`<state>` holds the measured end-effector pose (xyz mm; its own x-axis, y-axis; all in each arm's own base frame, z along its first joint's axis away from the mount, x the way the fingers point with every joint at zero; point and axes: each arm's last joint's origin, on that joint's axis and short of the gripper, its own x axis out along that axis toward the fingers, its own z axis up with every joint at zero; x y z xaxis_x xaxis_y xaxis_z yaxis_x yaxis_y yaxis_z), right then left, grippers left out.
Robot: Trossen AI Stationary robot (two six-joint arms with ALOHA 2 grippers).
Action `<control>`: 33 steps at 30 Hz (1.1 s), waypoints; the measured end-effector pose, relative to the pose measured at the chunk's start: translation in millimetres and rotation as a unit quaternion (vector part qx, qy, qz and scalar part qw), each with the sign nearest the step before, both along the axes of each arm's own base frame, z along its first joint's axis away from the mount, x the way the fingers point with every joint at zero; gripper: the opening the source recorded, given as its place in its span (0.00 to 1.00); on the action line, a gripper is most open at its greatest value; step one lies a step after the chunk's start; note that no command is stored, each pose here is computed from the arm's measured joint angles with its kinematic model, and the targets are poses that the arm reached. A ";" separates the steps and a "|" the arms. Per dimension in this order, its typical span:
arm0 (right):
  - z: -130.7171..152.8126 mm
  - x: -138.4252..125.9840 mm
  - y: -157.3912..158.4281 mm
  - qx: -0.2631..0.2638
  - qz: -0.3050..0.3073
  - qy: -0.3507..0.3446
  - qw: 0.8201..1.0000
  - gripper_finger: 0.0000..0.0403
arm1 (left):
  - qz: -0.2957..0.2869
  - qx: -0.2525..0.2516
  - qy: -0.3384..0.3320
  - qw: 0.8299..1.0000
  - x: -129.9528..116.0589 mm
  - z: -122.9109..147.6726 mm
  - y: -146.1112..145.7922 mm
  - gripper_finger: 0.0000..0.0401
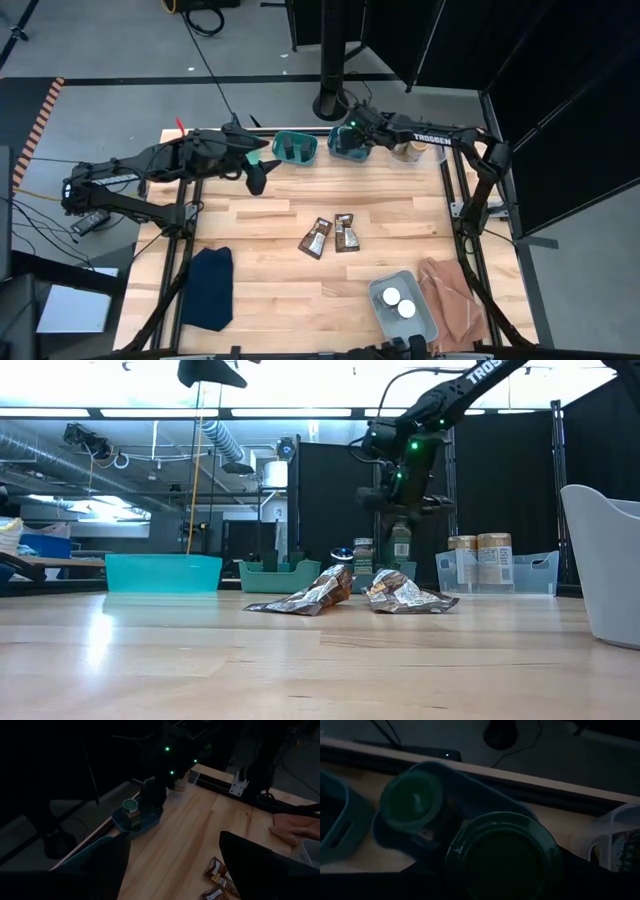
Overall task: Sort spices by type
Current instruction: Put the green seasoning bottle into the blue bin, then put the left brown seasoning pack into the light green bin
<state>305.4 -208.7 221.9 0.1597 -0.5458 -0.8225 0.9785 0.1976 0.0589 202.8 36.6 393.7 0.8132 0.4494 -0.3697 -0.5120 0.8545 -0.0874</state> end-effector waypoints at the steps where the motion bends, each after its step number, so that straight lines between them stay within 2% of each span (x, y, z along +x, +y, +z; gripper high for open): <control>1: 0.1 -0.4 -0.6 0.000 -0.005 -0.002 1.000 0.49 | 0.000 0.000 0.000 1.000 0.1 0.0 0.0 0.77; 4: 0.1 -0.7 -0.9 0.000 -0.009 -0.004 1.000 0.50 | 0.000 0.000 0.005 1.000 2.4 -1.7 0.3 0.77; 10: 0.3 -1.5 -2.6 -0.001 -0.012 -0.006 1.000 0.64 | 0.000 -0.001 0.010 1.000 4.8 -3.4 0.6 0.77; 15: 0.8 -0.7 -2.7 0.005 -0.005 -0.013 1.000 0.61 | 0.000 -0.001 0.011 1.000 6.1 -4.1 0.8 0.77; 19: 5.4 1.7 -2.2 0.025 0.039 -0.028 0.999 0.56 | -0.010 -0.008 0.011 1.000 6.8 -4.6 0.2 0.77; 22: 27.8 5.3 -2.2 0.020 0.095 -0.047 0.994 0.53 | -0.022 -0.014 0.022 0.999 8.4 -7.6 -0.3 0.77; 27: 87.6 5.1 2.4 -0.020 0.176 -0.053 0.983 0.49 | -0.030 -0.017 0.014 0.999 8.5 -6.2 -0.8 0.77; 30: 128.0 3.0 14.1 -0.059 0.238 -0.056 0.968 0.48 | -0.031 -0.017 0.014 0.999 8.8 -6.3 -0.7 0.77; 33: 156.7 1.6 29.4 -0.062 0.310 -0.086 0.945 0.48 | -0.028 -0.022 0.011 0.999 8.7 -6.1 -0.7 0.77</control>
